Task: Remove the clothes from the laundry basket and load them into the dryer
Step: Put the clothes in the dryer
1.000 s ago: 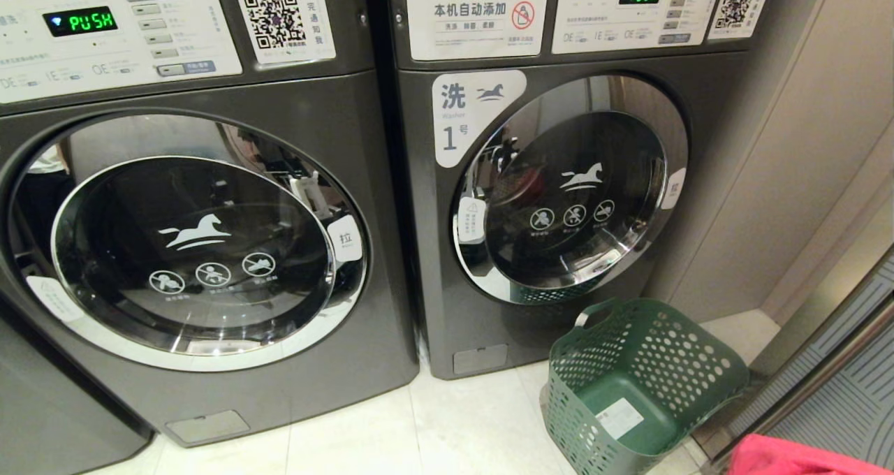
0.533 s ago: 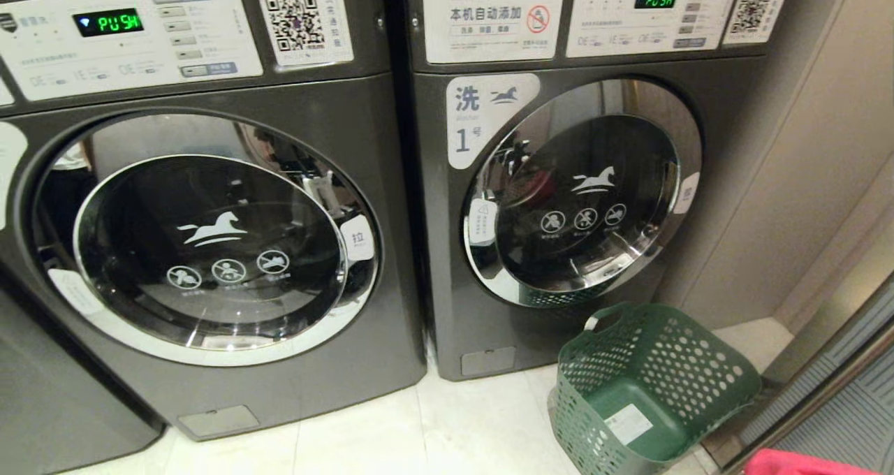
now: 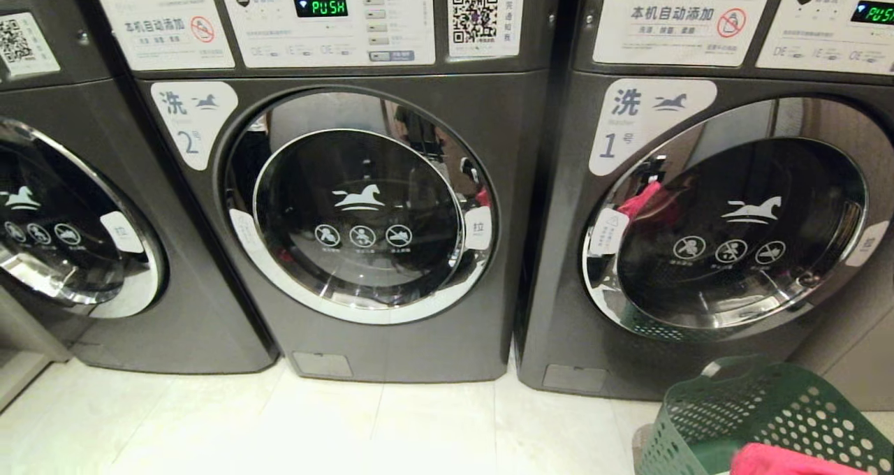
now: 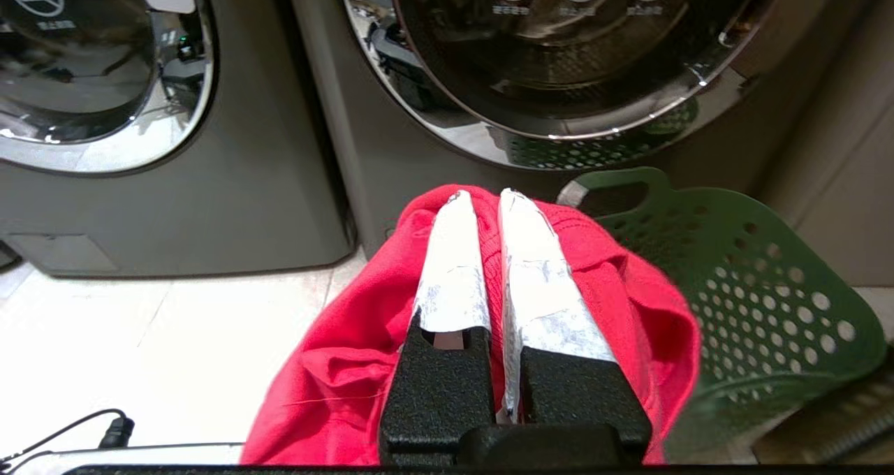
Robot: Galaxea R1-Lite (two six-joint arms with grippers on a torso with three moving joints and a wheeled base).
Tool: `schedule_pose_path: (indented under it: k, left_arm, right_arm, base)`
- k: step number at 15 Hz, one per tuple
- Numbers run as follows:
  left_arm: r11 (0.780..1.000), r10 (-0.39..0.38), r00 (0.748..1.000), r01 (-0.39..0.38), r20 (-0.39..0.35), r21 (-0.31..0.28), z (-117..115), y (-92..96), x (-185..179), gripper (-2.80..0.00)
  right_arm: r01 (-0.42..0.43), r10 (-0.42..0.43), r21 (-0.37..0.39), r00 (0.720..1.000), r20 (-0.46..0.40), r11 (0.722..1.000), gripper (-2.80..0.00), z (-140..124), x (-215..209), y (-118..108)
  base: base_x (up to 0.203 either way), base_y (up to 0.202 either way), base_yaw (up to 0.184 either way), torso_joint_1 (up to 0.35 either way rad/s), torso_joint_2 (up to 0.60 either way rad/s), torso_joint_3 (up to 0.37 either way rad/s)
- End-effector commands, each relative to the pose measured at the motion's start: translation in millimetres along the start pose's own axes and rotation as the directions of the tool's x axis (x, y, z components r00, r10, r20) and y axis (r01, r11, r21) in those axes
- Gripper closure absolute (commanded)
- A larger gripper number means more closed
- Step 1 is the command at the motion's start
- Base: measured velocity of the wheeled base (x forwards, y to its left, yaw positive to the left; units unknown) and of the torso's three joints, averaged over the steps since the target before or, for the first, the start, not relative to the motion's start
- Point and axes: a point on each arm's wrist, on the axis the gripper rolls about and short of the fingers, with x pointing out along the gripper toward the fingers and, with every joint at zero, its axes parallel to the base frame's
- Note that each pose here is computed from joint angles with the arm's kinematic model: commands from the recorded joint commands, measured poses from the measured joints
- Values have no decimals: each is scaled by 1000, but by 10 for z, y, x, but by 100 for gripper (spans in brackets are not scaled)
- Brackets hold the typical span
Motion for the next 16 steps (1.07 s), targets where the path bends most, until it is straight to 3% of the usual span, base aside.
schedule_pose_path:
  k: [1, 10, 16]
  left_arm:
    - [1000, 0, 1000, 0, 2, 0, 0, 0, -1, 0]
    - [1000, 0, 1000, 0, 2, 0, 0, 0, -1, 0]
    - [1000, 0, 1000, 0, 2, 0, 0, 0, -1, 0]
  right_arm:
    - [1, -1, 0, 1000, -1, 1000, 0, 1, 1, 0]
    - [1, -1, 0, 1000, -1, 1000, 0, 1, 1, 0]
    - [1, -1, 2, 1000, -1, 1000, 0, 1, 1, 0]
  base:
    - [0, 0, 0, 0, 0, 0]
    - [0, 6, -1, 1, 1, 0]
    - [0, 181, -2, 4, 1, 2]
